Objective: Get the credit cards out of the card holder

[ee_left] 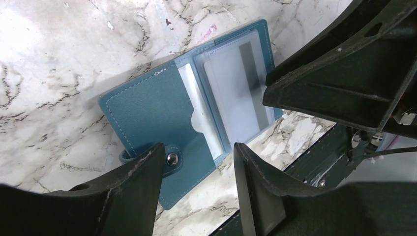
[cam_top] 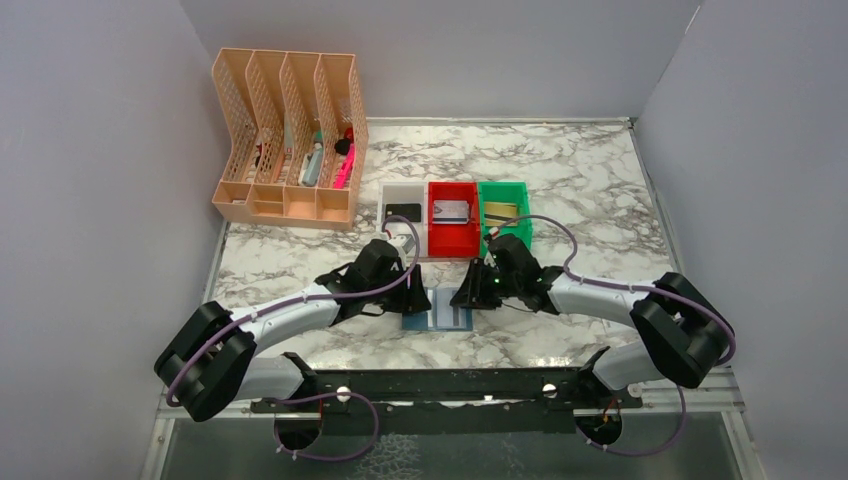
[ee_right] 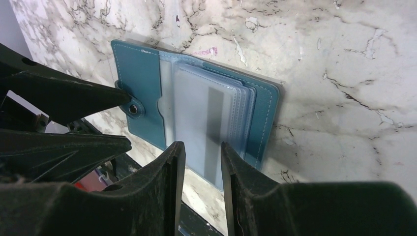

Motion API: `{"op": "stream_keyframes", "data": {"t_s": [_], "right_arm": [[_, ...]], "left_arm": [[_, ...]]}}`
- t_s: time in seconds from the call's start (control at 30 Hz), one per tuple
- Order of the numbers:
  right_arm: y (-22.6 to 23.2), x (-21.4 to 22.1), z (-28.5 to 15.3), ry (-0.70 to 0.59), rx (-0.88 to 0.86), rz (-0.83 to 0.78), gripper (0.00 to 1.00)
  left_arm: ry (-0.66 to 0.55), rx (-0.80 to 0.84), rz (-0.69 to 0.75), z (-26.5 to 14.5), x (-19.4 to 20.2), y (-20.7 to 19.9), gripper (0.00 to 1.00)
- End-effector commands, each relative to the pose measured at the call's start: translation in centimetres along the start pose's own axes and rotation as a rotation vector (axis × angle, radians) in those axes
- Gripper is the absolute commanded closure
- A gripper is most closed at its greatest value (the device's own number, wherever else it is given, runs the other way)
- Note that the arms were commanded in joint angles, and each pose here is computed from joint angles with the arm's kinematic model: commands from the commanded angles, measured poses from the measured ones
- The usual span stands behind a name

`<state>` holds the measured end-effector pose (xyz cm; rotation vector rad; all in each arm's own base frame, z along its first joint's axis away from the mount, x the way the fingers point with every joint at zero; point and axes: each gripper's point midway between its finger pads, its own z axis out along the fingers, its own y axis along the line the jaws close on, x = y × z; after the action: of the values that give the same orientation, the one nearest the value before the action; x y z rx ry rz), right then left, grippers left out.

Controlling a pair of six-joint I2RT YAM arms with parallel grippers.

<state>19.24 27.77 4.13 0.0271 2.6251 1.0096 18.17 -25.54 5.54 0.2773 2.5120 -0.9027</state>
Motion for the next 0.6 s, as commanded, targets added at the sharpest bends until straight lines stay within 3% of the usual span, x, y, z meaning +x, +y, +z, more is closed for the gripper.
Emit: {"op": "stream_keyframes", "data": {"t_s": [0.0, 0.57], "right_arm": [[0.1, -0.3, 0.1, -0.003, 0.013, -0.018, 0.62], [1.2, 0.9, 1.1, 0.076, -0.067, 0.012, 0.62]], "left_arm": [[0.001, -0.023, 0.016, -0.1, 0.3, 0.5, 0.43], [0.025, -0.029, 0.007, 0.3, 1.2, 0.9, 0.44]]}}
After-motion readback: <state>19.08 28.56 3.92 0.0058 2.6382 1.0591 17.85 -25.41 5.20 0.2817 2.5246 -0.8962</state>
